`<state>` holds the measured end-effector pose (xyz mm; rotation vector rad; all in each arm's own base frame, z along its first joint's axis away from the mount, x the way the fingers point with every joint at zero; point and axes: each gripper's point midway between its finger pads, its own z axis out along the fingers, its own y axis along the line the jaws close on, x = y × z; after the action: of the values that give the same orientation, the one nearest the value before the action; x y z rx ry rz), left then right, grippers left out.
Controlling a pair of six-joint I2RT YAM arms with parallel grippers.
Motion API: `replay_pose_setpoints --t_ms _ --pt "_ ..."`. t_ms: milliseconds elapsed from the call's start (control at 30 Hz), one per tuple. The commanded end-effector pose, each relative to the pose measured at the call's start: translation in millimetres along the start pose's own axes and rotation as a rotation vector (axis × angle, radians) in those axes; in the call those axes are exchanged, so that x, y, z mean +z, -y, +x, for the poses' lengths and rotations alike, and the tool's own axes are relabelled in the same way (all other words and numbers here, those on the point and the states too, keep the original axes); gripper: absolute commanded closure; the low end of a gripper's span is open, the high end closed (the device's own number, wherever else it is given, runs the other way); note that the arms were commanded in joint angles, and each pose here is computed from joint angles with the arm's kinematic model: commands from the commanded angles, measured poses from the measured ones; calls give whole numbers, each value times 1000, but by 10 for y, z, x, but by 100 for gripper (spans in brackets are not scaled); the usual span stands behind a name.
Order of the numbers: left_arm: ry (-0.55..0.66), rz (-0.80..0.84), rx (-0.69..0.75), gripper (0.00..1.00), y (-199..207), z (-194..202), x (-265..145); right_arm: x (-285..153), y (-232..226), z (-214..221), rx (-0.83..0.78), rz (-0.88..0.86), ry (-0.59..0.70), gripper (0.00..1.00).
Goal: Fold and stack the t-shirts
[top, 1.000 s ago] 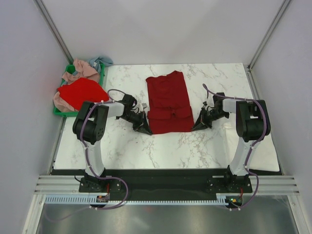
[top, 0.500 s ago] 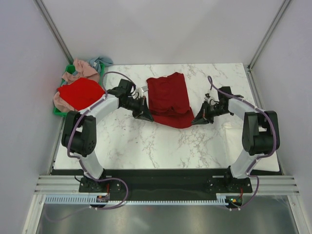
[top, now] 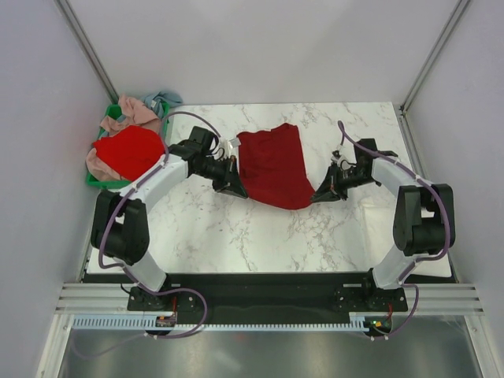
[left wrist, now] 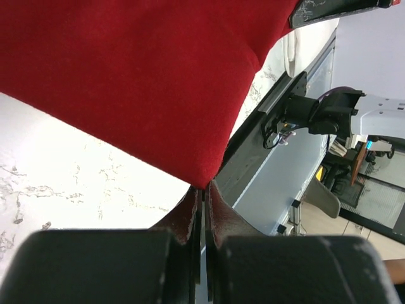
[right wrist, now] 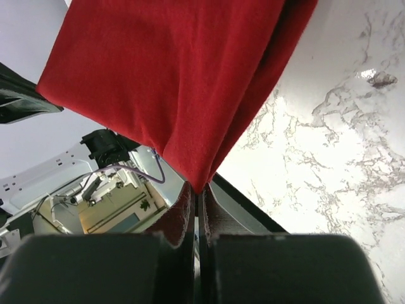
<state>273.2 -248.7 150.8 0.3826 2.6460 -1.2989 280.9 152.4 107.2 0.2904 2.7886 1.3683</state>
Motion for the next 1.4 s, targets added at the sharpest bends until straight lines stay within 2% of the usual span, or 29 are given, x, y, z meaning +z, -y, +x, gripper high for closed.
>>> replay_pose_setpoints --t_ms 0,133,300,367,400,467,500,567,600,667,733,767,800,867,900,933,967,1000,1033,1100,1167,1200,1267,1300,1333,1367 --pt "14 4 64 98 54 22 -83 -130 -237 -135 -98 -49 45 100" --pt "62 -43 85 98 -102 -170 -91 -132 -290 -393 -155 -41 80 100" --pt "139 -79 126 98 -321 -677 -99 -132 -453 -1082 -266 -32 176 100" --pt "177 -112 158 98 -442 -967 -101 -168 -596 -1403 -319 -42 239 100" --pt "227 -119 203 98 -399 -1204 -166 -77 -528 -1527 -310 -40 234 100" --pt "245 -160 211 98 -624 -1431 -95 -121 -683 -1855 -376 -52 297 100" --pt "297 -166 263 98 -551 -1682 -172 -7 -571 -2001 -362 -45 292 100" --pt "310 -215 281 98 -797 -1903 -90 -69 -772 -2318 -434 -65 354 100" --pt "354 -224 325 98 -755 -2124 -142 85 -624 -2459 -417 -52 345 100" --pt "359 -271 325 98 -1023 -2279 -62 187 -684 -2775 -442 -73 382 100" --pt "407 -290 359 98 -1050 -2497 -109 242 -751 -2990 -441 -98 420 100" --pt "417 -297 354 98 -1124 -2548 -109 181 -959 -3158 -486 -137 479 100" --pt "428 -306 352 98 -1216 -2626 -68 358 -860 -3246 -480 -144 476 97" --pt "454 -335 345 98 -1379 -2742 -40 364 -1038 -3470 -556 -176 565 91" --pt "474 -400 331 98 -1550 -2832 -22 543 -973 -3535 -521 -204 566 85" --pt "498 -432 309 93 -1611 -2889 -41 478 -1159 -3644 -588 -235 628 76" --pt "525 -460 315 78 -1650 -2960 -62 490 -1204 -3713 -608 -227 663 63" --pt "545 -487 325 65 -1653 -3013 -100 546 -1269 -3709 -644 -237 668 45" --pt "577 -538 343 53 -1597 -3080 -220 482 -1390 -3713 -687 -251 693 43" --pt "643 -547 378 45 -1314 -3174 -484 224 -1710 -3638 -774 -250 738 40" --pt "676 -558 399 44 -1120 -3185 -650 143 -1684 -3583 -780 -215 732 38" --pt "676 -551 404 43 -1070 -3153 -678 -64 -1821 -3533 -806 -199 762 37" --pt "703 -530 424 43 -850 -3141 -826 -36 -1573 -3462 -764 -141 719 33" --pt "683 -510 427 43 -839 -3085 -787 -147 -1544 -3427 -756 -119 723 27" --pt "651 -449 444 43 -763 -3022 -719 -25 -1292 -3339 -695 -76 661 25" --pt "624 -416 435 44 -747 -2961 -657 -35 -1210 -3293 -707 -36 647 24"
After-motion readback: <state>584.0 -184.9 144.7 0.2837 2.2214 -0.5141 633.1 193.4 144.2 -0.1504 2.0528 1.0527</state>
